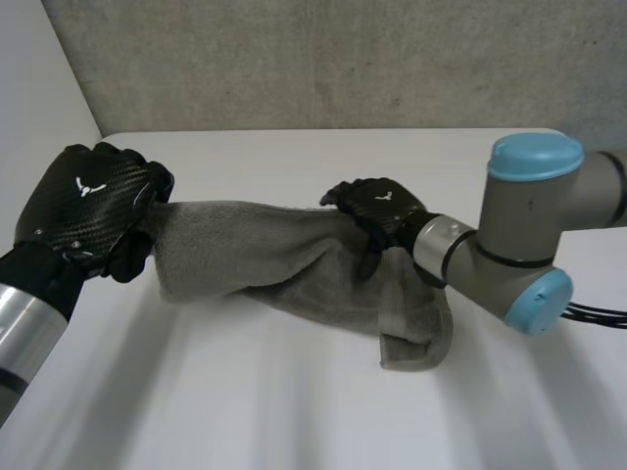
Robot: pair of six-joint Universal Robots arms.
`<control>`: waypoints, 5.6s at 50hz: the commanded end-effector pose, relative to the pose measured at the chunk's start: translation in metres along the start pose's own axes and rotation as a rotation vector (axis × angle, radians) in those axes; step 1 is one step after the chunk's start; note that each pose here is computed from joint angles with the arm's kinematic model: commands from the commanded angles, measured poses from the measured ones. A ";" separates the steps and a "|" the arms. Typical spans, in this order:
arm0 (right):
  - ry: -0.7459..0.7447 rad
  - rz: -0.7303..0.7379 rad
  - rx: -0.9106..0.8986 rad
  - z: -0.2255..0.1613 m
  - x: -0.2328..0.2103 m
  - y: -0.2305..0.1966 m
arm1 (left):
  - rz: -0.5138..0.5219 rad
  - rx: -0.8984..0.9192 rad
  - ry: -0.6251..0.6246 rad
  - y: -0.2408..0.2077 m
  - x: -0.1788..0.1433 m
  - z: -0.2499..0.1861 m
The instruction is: Fold the towel.
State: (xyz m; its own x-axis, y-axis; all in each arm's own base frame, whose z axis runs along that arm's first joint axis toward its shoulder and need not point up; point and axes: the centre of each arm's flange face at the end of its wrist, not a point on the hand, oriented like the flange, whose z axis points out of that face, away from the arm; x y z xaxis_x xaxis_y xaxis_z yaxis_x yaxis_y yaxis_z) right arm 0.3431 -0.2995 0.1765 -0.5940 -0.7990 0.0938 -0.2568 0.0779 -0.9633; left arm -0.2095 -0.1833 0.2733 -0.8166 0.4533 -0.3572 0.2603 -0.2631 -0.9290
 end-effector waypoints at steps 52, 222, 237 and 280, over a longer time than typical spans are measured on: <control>0.329 -0.357 0.641 -0.003 0.054 -0.137 | 0.030 0.254 -0.337 -0.022 -0.067 0.179; 0.719 -0.705 0.188 -0.050 0.164 -0.130 | 0.370 0.070 -0.219 0.035 -0.072 0.215; 0.806 -0.680 0.541 -0.085 0.148 -0.191 | -0.049 0.451 -0.264 -0.060 -0.099 0.197; 0.481 -0.494 -0.189 -0.187 0.072 -0.067 | 0.312 -0.165 -0.027 0.047 -0.035 0.046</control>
State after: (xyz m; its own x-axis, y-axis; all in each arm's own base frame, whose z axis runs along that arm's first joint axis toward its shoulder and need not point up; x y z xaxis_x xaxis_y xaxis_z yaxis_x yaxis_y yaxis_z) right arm 0.1951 -0.2734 0.2585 -0.6261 -0.4564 0.6322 -0.6646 -0.1117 -0.7388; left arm -0.2013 -0.2819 0.2072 -0.6790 0.3902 -0.6219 0.5975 -0.1984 -0.7769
